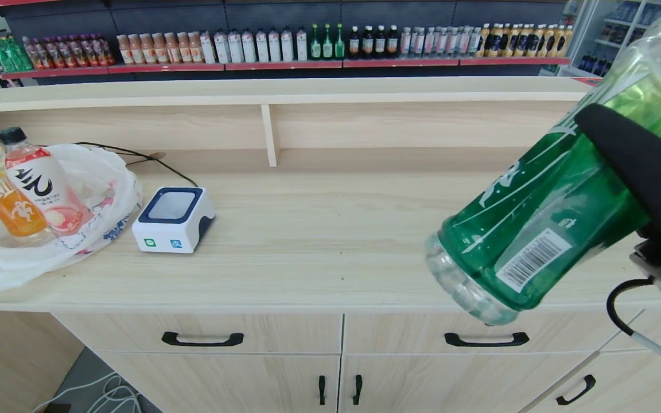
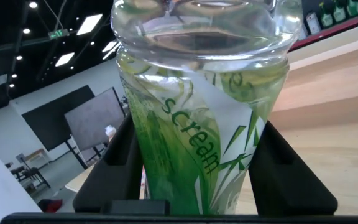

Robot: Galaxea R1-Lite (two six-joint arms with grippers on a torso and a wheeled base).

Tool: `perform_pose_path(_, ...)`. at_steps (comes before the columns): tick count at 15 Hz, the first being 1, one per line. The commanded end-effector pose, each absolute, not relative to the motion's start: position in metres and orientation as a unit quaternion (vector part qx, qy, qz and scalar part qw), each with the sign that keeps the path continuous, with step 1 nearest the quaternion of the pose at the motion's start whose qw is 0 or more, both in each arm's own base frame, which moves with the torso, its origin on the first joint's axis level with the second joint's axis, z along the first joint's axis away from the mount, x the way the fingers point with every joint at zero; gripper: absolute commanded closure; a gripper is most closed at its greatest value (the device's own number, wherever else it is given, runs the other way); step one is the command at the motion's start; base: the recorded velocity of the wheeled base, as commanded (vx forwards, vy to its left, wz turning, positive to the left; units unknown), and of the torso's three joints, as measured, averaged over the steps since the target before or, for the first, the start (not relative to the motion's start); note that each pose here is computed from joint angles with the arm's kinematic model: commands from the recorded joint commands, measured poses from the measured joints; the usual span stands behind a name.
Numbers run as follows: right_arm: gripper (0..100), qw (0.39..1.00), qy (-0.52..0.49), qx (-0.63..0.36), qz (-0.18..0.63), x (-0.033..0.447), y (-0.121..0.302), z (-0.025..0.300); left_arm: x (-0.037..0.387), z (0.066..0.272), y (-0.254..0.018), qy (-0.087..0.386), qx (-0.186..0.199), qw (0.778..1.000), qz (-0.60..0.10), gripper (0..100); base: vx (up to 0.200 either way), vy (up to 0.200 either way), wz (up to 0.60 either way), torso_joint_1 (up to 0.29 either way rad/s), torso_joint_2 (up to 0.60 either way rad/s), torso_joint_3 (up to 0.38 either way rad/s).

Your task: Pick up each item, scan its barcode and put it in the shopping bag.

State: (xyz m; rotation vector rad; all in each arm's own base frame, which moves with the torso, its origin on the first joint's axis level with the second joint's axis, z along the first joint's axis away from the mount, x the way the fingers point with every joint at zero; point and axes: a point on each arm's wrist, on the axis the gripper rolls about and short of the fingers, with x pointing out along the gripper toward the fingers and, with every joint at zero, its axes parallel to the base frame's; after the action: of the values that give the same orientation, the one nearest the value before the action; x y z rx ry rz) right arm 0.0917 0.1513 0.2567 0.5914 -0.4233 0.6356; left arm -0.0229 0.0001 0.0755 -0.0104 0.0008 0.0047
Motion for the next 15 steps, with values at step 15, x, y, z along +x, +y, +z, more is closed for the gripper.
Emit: perform_pose_path(15,100,0.891,-0.206,0.257,0.312,0.100,0.160,0.254,-0.023,0.075,0.000,0.001,-0.005,1.000,0.003,0,0.000,0.000,0.00,0.000,0.00,0.000)
